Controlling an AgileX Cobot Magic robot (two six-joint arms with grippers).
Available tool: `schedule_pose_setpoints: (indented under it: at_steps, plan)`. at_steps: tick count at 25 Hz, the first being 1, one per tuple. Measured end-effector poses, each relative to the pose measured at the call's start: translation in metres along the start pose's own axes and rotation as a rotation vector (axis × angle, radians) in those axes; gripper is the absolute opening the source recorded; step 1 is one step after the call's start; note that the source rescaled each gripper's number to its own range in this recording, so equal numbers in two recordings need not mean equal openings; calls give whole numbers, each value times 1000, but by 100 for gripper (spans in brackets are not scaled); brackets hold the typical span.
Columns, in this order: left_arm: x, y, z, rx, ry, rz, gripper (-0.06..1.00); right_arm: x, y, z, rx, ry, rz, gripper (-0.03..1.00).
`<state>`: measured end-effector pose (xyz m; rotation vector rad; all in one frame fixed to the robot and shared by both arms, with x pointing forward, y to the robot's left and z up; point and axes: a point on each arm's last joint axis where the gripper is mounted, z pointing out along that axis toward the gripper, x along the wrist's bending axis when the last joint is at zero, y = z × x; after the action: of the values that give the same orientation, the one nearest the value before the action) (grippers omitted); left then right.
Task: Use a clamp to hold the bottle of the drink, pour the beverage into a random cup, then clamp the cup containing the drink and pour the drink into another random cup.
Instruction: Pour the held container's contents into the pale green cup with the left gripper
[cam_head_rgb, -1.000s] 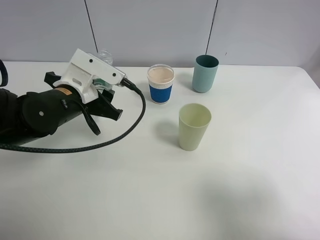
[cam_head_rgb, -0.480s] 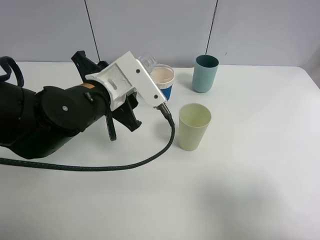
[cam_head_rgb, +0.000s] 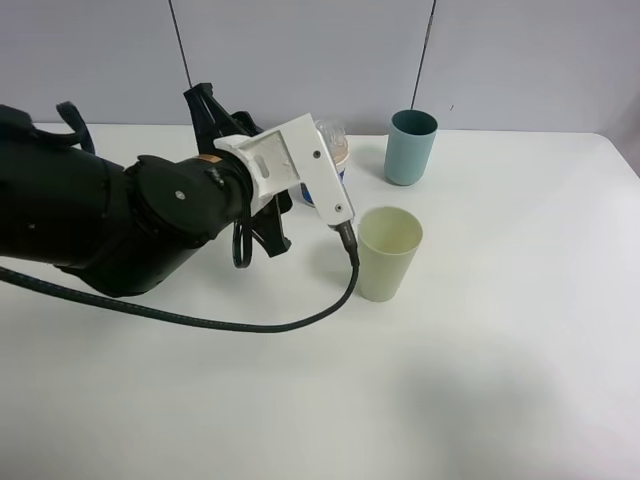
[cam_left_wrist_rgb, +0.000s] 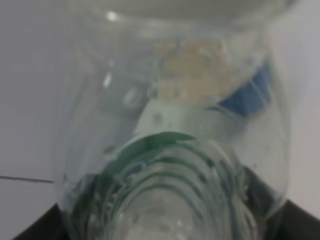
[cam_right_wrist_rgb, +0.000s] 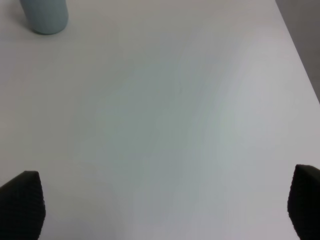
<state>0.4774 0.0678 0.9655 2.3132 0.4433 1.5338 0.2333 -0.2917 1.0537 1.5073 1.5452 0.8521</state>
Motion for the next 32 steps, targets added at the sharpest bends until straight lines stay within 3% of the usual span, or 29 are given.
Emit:
schedule_pose_setpoints:
  at_steps: [17, 32]
  plan:
    - [-28, 26, 15, 18, -31, 203, 6, 0, 0, 0, 0, 0, 0, 100]
    - [-25, 36, 22, 64, -10, 398, 6, 0, 0, 0, 0, 0, 0, 100]
